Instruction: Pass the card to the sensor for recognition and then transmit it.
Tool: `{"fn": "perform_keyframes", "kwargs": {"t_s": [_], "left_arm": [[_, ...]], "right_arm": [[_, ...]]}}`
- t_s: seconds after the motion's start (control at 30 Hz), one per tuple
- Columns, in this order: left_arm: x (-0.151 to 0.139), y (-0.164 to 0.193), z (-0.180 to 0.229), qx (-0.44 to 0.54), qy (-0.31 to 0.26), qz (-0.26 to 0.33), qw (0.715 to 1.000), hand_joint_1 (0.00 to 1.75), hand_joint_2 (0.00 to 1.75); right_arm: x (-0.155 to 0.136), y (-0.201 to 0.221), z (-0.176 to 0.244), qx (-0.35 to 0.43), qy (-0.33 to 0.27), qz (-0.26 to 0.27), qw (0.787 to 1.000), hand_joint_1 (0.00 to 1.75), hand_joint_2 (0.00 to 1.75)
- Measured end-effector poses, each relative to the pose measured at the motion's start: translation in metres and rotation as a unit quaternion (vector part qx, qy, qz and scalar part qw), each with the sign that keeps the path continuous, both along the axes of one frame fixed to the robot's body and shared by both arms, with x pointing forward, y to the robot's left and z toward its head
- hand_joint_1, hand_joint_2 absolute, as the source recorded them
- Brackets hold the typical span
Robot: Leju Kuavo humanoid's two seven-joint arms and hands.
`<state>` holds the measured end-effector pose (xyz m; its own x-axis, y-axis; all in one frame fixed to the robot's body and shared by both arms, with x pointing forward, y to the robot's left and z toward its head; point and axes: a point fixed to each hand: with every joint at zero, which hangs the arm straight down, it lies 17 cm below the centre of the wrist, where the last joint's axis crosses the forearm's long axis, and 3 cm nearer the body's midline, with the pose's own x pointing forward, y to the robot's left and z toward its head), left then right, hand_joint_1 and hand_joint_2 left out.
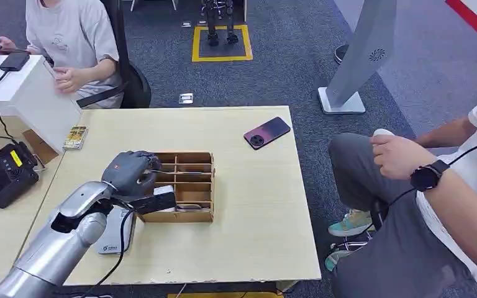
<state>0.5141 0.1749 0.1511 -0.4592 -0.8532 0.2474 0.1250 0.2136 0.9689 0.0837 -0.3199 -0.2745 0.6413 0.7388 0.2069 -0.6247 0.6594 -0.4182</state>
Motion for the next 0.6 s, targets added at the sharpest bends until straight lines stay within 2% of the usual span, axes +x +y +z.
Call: {"fn": "perform_keyframes", "kwargs": {"t_s": [0.6], "left_arm": [[0.0014,0.0021,0.003,-0.006,0.003,-0.008,1.0,1.75,1.75]], "right_arm": [[0.0028,0.0,0.0009,0.0,-0.007,0.002,1.0,0.0,0.0]]}}
